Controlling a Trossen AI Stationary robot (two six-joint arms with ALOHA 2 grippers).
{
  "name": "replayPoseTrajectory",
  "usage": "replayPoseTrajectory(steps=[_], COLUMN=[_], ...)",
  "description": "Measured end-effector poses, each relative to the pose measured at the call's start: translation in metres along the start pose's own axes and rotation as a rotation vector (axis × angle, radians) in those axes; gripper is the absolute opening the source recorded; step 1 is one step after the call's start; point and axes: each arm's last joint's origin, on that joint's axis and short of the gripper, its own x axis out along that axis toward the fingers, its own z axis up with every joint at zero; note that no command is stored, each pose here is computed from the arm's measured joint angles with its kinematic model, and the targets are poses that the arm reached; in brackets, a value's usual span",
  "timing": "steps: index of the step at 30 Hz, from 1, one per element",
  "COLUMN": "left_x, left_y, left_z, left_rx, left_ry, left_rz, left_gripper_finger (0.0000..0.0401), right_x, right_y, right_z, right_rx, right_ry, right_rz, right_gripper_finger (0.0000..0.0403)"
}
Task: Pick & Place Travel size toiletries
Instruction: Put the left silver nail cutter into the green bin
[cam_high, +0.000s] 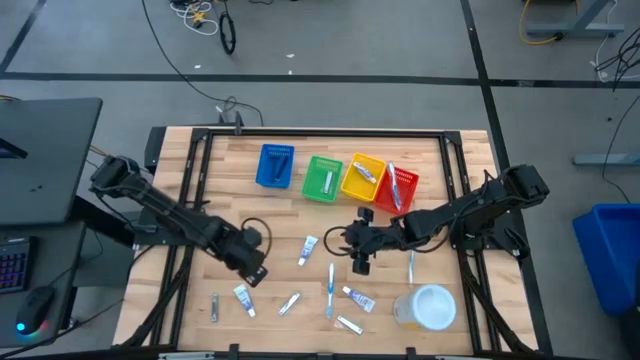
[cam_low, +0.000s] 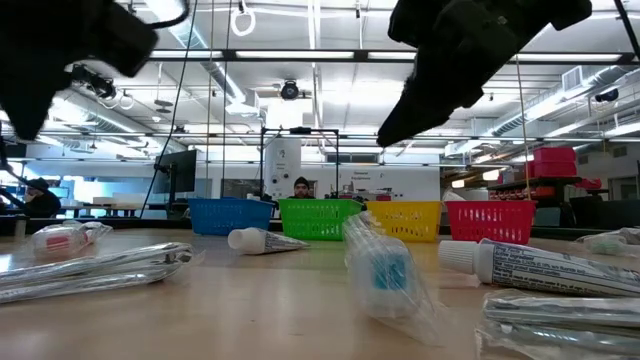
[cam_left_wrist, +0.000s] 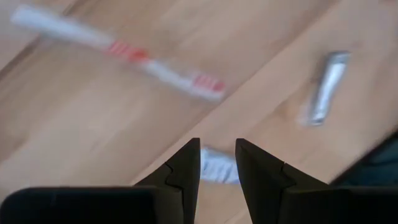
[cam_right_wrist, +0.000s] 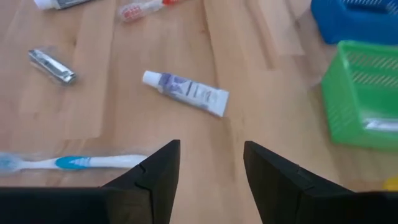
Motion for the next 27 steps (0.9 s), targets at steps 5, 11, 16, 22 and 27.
replayPoseTrajectory(steps=[5,11,16,22,27], left_x=[0.000,-0.001,-0.001,0.014,0.037], left_y=[0.000,-0.004,-0.004,-0.010,-0.015], left_z=[-0.020,-0.051,-0.079,-0.112,-0.130], left_rx=[-0.115,-0.161,-0.326,-0.494,-0.505], left_ry=[0.018,0.058,0.093,0.161,0.270], left_rz=[0.032,0.008,-0.001,0.022,0.114], left_gripper_finger=[0.0111,0.0132,0.0154,0.0164,0.0165], right_x=[0.002,0.005,0.008,0.010,0.012], right_y=[-0.007,-0.019,-0.032,-0.045,-0.053], right_z=[0.009,0.018,0.026,0.032,0.033], right_rx=[-0.060,-0.125,-0.125,-0.131,-0.135], right_ry=[-0.067,-0.138,-0.193,-0.231,-0.226], right_rz=[-0.012,-0.041,-0.073,-0.067,-0.048], right_gripper_finger=[0.0185,0.0182,0.0182,0.0181,0.0179])
